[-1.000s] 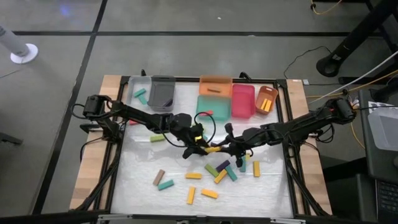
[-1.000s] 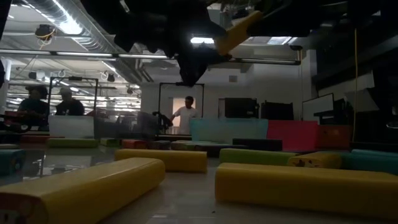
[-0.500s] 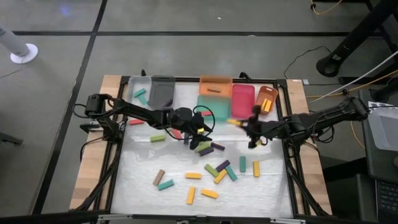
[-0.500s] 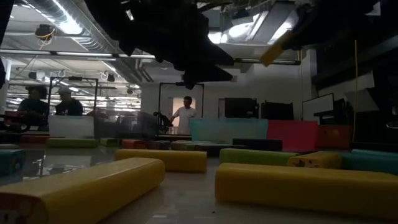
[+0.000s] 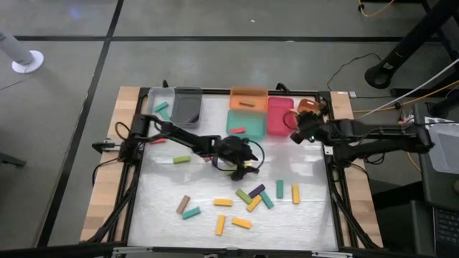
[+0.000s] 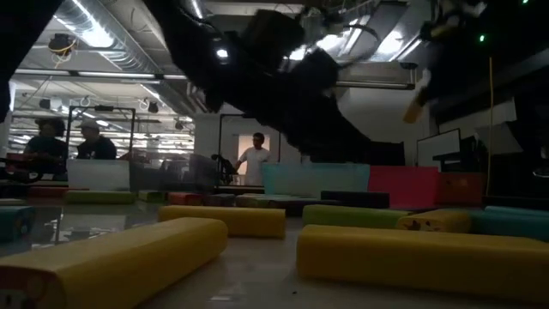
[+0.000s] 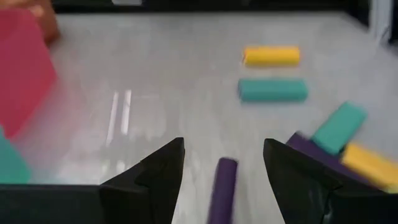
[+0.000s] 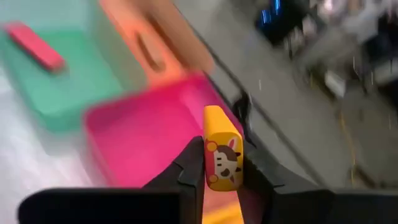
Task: Sort blocks
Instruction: Put the yellow block into the right orange bin
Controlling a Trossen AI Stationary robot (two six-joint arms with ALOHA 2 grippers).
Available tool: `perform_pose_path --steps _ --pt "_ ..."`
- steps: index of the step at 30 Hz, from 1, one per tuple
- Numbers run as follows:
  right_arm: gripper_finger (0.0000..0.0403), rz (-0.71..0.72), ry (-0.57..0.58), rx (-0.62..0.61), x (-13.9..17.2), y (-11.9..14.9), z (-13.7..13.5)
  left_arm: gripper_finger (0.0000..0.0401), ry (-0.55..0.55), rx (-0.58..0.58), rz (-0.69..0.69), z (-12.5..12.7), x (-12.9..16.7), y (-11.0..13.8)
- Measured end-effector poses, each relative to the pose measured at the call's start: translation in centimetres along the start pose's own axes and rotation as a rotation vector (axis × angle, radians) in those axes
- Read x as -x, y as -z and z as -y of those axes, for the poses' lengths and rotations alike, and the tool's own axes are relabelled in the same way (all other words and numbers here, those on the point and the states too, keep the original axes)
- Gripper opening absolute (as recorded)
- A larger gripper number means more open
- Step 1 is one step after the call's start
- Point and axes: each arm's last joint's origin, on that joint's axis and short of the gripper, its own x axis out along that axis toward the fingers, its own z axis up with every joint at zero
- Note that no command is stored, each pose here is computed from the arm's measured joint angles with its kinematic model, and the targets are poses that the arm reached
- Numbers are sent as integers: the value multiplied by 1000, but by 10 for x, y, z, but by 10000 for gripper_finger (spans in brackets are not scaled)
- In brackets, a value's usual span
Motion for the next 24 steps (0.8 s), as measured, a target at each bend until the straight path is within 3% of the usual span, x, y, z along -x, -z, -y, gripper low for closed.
perform_pose_path --steps 5,13,24 --pt "69 -118 26 -122 -17 2 17 208 11 -49 -86 0 -17 1" --pt "71 -285 26 -252 -46 6 38 208 20 -65 -107 3 -19 2" --pt "72 -456 21 -297 -76 13 43 208 24 -65 -175 3 -18 8"
